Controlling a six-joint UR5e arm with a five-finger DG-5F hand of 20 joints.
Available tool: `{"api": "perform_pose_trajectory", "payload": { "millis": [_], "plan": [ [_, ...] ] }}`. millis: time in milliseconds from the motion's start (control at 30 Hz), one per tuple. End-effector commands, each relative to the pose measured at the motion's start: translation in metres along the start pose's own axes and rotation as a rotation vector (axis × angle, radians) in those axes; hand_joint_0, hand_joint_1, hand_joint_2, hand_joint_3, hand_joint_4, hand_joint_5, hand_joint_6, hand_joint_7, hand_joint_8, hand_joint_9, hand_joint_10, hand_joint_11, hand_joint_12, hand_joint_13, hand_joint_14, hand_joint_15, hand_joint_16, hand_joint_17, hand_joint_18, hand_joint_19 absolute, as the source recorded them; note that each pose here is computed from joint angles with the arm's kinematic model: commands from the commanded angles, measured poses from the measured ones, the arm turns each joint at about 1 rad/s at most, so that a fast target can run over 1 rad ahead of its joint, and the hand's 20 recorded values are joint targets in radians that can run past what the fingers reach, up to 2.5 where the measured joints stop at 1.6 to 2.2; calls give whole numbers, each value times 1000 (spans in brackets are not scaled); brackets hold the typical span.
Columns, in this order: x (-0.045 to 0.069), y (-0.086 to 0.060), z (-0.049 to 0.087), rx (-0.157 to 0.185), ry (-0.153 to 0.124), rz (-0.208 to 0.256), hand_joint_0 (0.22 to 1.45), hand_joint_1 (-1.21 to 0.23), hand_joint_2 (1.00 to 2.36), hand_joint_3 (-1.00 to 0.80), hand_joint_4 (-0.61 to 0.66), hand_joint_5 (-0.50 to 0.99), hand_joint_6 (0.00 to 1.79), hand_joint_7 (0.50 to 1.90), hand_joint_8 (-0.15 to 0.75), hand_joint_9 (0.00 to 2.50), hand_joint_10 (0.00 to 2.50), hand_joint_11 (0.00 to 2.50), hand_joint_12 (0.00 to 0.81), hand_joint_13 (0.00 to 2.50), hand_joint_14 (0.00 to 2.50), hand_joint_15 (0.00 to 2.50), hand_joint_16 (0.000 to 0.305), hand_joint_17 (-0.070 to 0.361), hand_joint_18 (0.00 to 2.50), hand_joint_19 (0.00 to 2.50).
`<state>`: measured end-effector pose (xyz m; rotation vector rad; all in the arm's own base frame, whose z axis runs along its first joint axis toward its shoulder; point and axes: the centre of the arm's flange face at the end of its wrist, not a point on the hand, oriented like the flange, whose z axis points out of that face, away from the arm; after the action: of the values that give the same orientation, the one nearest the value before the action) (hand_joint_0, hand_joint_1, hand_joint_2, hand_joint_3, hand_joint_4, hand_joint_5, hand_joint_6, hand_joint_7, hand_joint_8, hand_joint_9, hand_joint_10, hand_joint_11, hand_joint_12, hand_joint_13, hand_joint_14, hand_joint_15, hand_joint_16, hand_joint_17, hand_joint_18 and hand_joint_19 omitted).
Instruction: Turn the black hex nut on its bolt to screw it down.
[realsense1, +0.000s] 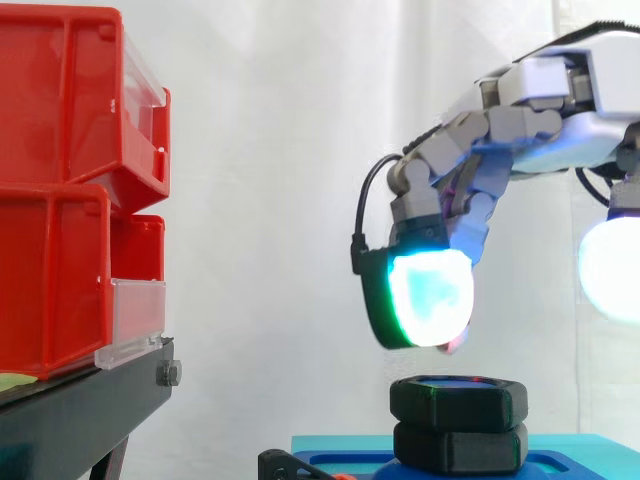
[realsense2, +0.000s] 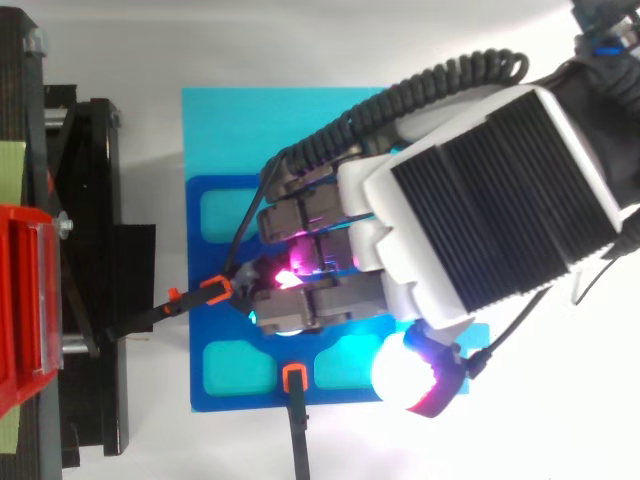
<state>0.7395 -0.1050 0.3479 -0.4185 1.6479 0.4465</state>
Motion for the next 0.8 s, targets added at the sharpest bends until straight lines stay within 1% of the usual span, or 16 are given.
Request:
{"api": "perform_pose_trajectory", "payload": {
  "millis": [0,67,100,133,167,233,333,367,433,500,567,600,633,700,733,767],
  "plan": [
    [-11,2,-10,4,6,4,486,-510,1000,-500,314,-98,535,1107,310,1026,8,405,325,895,7,266,40,91,780,394],
    [-18,2,-15,7,7,6,486,-512,1000,-500,314,-98,533,1107,310,1025,8,407,328,894,8,263,40,90,782,394],
    [-19,2,-18,8,13,10,486,-512,1000,-500,306,-98,532,1109,308,1026,8,407,327,894,9,262,40,90,780,392],
    [-23,2,-20,10,9,8,486,-513,1000,-500,312,-98,532,1114,307,1026,10,406,327,894,9,259,40,91,779,393],
    [-27,2,-28,16,14,12,487,-513,1000,-500,312,-97,531,1113,307,1028,8,408,324,894,8,263,40,90,778,394],
    [-29,3,-32,17,14,12,487,-515,1000,-500,305,-97,530,1115,309,1028,8,400,327,892,8,263,40,90,780,394],
    [-30,10,-45,22,24,19,488,-515,1000,-500,307,-96,528,1120,311,1026,10,401,326,894,9,259,40,90,779,395],
    [-33,12,-48,23,21,17,488,-515,1000,-500,308,-96,527,1117,306,1026,8,396,324,894,8,263,40,91,779,388],
    [-33,17,-55,28,25,20,488,-515,1000,-500,310,-96,526,1121,307,1024,8,407,326,893,9,262,40,90,778,396],
    [-32,24,-66,34,32,24,489,-515,1000,-500,311,-96,523,1128,307,1024,8,396,324,893,7,258,40,90,776,396],
    [-35,31,-79,44,27,24,489,-515,1000,-500,309,-96,520,1134,305,1022,8,401,325,892,8,267,40,90,777,389],
    [-34,34,-86,54,25,22,490,-515,1000,-500,310,-96,518,1133,305,1022,8,400,324,892,8,264,40,90,776,395],
    [-35,37,-89,57,22,20,490,-515,1000,-500,312,-95,518,1132,303,1022,8,397,325,890,8,257,40,90,777,396],
    [-34,45,-103,71,15,18,491,-516,1000,-500,311,-95,516,1137,303,1021,8,403,324,890,8,260,40,90,775,396],
    [-32,47,-108,77,12,19,492,-516,1000,-500,311,-95,515,1136,303,1021,8,400,323,888,7,258,40,90,775,391],
    [-32,47,-108,77,12,19,492,-518,1000,-500,307,-95,514,1139,304,1022,8,400,322,888,8,261,40,90,775,395]
  ]
}}
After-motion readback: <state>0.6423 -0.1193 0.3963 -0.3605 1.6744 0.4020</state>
